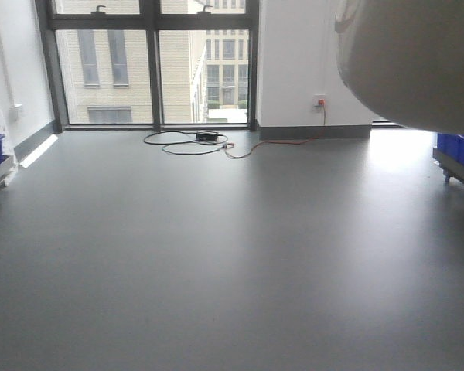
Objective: Move white bin to right shelf second layer
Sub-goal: 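Turn and approach the blue crate rack with the bin held in the right gripper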
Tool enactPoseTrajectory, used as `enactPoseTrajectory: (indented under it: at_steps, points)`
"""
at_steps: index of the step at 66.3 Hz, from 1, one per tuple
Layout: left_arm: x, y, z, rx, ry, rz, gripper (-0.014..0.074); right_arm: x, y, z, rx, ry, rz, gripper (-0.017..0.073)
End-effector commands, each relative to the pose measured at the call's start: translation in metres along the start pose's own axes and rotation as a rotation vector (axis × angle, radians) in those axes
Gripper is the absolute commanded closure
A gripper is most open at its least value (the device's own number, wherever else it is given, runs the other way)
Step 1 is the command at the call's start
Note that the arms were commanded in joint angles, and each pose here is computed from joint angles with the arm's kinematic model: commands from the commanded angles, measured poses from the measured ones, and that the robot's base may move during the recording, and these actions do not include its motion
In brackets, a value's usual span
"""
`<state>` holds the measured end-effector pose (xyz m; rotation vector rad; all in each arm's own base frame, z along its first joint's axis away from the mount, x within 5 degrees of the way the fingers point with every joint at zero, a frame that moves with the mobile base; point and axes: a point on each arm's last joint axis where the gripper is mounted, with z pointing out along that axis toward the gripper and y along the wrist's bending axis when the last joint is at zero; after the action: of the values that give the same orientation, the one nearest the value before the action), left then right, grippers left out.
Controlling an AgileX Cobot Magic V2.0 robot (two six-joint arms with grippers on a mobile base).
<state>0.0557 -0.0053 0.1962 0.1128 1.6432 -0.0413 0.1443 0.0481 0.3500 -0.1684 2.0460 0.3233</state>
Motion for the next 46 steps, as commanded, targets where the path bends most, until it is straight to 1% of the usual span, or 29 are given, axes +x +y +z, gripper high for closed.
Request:
enactPoseTrajectory:
  at_steps: [1,46]
  points:
    - [0.0043,-0.0005,0.0018,0.003,-0.053,-0.003,0.0509,-0.0183,0.0027,-0.0086,-0.016,-0.139,-0.004,0.0507]
    - [0.0043,-0.0005,0.0018,0.003,-0.053,-0.003,0.0509,-0.0183,0.0027,-0.0086,-0.016,-0.139,-0.004,0.0507]
